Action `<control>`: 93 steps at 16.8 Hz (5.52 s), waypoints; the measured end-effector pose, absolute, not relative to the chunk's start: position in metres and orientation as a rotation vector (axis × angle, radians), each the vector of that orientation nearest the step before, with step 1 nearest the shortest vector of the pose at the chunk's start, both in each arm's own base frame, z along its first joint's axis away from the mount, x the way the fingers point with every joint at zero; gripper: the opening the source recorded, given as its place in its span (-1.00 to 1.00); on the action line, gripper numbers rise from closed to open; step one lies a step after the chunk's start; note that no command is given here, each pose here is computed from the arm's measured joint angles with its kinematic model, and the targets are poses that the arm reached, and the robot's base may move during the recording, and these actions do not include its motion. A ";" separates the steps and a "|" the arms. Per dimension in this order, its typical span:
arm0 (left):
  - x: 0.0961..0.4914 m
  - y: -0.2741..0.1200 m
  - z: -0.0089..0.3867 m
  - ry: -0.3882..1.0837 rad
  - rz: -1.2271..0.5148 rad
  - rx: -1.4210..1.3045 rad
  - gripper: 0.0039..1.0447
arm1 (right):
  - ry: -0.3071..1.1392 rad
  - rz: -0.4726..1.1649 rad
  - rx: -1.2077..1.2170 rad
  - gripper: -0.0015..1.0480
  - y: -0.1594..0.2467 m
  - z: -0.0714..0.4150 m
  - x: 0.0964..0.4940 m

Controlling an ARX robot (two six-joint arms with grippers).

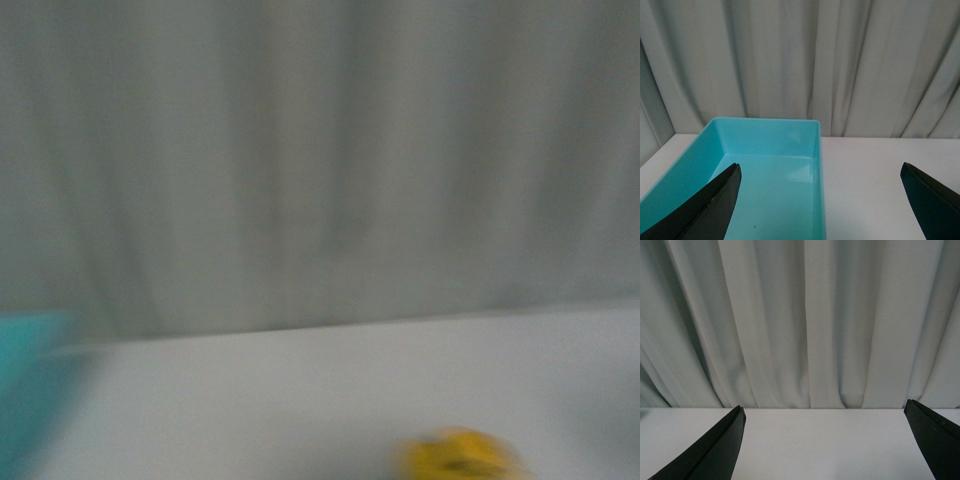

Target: Wind up and store yellow beetle toy

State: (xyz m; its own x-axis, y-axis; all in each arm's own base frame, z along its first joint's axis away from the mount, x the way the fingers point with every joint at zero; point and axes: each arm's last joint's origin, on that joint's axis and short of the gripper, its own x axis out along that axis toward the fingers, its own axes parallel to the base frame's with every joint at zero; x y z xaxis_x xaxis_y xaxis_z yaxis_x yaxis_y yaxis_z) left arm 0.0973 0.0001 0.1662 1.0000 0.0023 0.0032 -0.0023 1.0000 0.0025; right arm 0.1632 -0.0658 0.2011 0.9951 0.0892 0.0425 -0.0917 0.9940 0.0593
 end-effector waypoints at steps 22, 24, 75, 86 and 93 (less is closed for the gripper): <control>0.097 0.000 0.166 -0.004 0.001 0.002 0.88 | 0.612 1.247 -0.909 0.87 -0.049 0.138 0.362; 0.097 0.000 0.166 -0.004 0.001 0.002 0.88 | 0.629 1.290 -0.931 0.87 -0.039 0.130 0.374; 0.097 0.000 0.166 -0.004 0.001 0.002 0.88 | 0.936 1.170 -0.887 -0.21 -0.097 0.068 0.316; 0.097 0.000 0.166 -0.004 0.001 0.002 0.88 | 0.958 1.208 -0.834 0.87 -0.094 0.062 0.311; 0.097 0.000 0.166 -0.004 0.001 0.002 0.88 | 0.946 1.195 -0.839 0.87 -0.094 0.061 0.311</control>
State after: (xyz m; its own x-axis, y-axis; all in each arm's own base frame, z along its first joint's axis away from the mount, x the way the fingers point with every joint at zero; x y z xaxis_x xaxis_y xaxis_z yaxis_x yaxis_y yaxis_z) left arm 0.0973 0.0001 0.1663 1.0000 0.0011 0.0040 -0.0012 1.0000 0.0025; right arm 0.3114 -0.0939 0.0606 0.1031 0.3706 -0.9230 -0.9835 0.1768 -0.0389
